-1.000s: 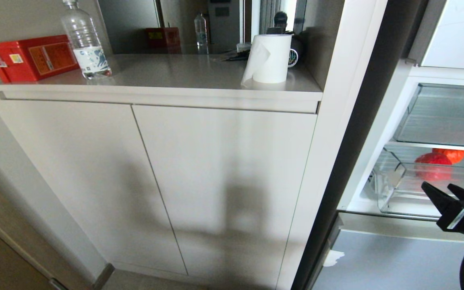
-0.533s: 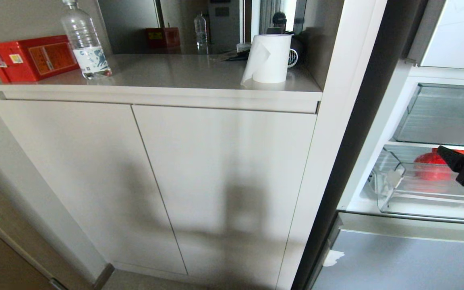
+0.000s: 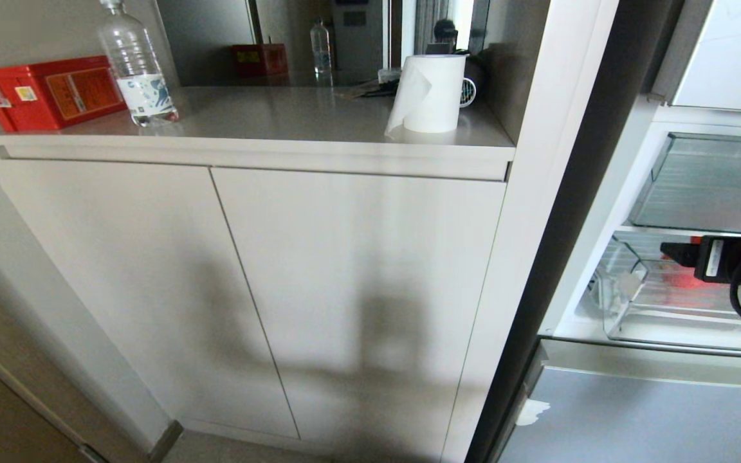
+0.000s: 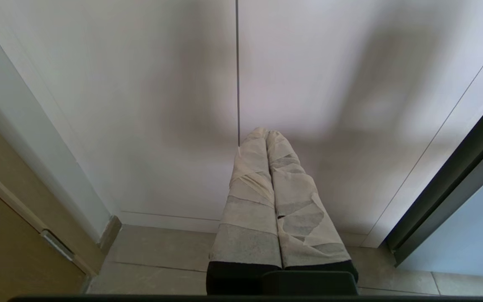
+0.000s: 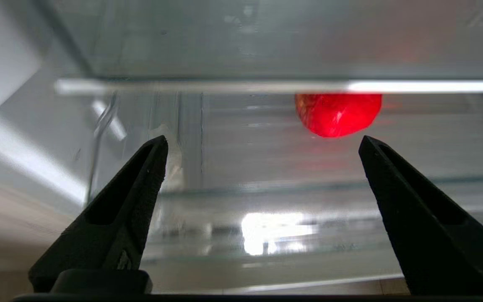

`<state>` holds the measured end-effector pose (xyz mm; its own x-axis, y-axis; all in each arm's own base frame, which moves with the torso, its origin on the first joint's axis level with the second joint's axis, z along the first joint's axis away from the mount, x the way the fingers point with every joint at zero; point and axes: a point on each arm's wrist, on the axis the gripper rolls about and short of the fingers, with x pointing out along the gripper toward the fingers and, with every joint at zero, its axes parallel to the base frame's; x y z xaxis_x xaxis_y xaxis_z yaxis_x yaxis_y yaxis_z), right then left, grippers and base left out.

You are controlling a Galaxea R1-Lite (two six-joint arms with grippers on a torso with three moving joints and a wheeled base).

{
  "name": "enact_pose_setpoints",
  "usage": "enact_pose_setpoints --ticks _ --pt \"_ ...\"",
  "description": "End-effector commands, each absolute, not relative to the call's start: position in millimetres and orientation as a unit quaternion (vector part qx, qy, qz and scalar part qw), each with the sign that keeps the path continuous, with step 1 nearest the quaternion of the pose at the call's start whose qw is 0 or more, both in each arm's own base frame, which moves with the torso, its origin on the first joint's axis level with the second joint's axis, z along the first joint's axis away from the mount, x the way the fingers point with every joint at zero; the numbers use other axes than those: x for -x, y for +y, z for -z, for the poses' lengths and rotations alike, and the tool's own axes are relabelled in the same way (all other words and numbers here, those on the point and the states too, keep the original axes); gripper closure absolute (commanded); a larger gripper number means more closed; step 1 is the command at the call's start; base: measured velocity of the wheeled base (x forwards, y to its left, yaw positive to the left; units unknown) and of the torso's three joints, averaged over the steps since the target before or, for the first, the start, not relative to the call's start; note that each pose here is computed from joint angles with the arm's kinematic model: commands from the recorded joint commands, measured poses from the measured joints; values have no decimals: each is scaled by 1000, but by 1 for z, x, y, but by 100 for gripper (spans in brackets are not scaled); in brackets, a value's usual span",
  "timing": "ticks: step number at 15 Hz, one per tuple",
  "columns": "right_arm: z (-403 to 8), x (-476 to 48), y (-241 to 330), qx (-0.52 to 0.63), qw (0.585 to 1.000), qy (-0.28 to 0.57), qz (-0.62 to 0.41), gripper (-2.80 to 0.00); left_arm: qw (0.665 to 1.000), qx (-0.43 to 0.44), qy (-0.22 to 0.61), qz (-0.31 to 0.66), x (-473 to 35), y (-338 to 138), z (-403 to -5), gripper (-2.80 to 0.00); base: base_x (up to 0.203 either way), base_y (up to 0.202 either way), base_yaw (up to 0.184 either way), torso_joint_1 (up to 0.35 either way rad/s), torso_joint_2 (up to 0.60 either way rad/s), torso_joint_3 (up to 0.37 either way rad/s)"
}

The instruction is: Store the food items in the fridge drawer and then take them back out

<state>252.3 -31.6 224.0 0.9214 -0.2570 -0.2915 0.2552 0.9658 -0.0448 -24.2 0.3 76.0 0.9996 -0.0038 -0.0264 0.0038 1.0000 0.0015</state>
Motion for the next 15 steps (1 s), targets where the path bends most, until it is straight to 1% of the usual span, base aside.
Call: enact_pose_setpoints --ticks 1,2,5,9,11,15 --pt "-219 -268 -36 3 978 159 135 -280 1000 -1 13 2 24 0 -76 0 0 0 0 0 0 0" --pt "-221 -274 -38 4 978 157 138 -280 1000 -1 13 2 24 0 -76 0 0 0 0 0 0 0" --pt "-220 -283 -41 23 972 193 133 -280 1000 -1 13 2 24 0 -76 0 0 0 0 0 0 0" --pt "-231 -293 -46 24 958 258 124 -280 1000 -1 13 2 24 0 -76 0 0 0 0 0 0 0" --pt "-230 -292 -47 40 945 304 116 -280 1000 -1 13 2 24 0 -76 0 0 0 0 0 0 0" --pt "-233 -270 -51 37 930 346 122 -280 1000 -1 13 2 24 0 -76 0 0 0 0 0 0 0"
